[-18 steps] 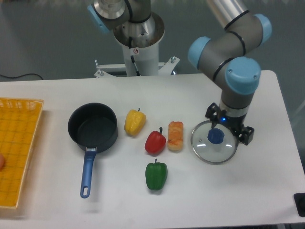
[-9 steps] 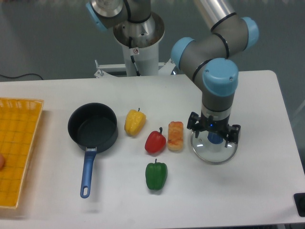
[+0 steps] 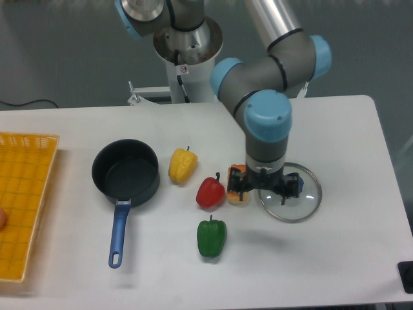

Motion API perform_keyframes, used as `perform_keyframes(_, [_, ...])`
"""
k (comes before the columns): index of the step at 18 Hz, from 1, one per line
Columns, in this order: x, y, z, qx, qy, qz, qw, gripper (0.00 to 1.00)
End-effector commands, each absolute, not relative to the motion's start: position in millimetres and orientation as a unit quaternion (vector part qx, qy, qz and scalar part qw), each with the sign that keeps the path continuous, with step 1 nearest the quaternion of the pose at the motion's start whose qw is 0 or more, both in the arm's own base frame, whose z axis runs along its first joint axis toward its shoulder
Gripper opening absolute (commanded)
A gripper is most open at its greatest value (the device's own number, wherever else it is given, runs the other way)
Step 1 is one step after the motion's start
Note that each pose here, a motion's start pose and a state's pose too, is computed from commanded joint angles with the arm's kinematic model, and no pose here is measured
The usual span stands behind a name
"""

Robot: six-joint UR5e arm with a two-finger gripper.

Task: Pick up the green chilies
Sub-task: 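Lower the gripper over the green bell pepper and close on it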

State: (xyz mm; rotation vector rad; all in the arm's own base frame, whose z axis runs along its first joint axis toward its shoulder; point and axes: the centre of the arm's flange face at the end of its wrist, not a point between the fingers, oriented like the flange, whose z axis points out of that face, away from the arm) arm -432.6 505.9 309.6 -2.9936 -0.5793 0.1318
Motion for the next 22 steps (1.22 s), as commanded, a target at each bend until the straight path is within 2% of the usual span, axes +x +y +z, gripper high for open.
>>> perform_keyframes(4, [-424, 519, 296, -0.965, -0.258, 0.033, 0.042, 1.0])
perform_keyframes(22, [-399, 569, 253, -0.966, -0.255, 0.027, 0.039, 1.0])
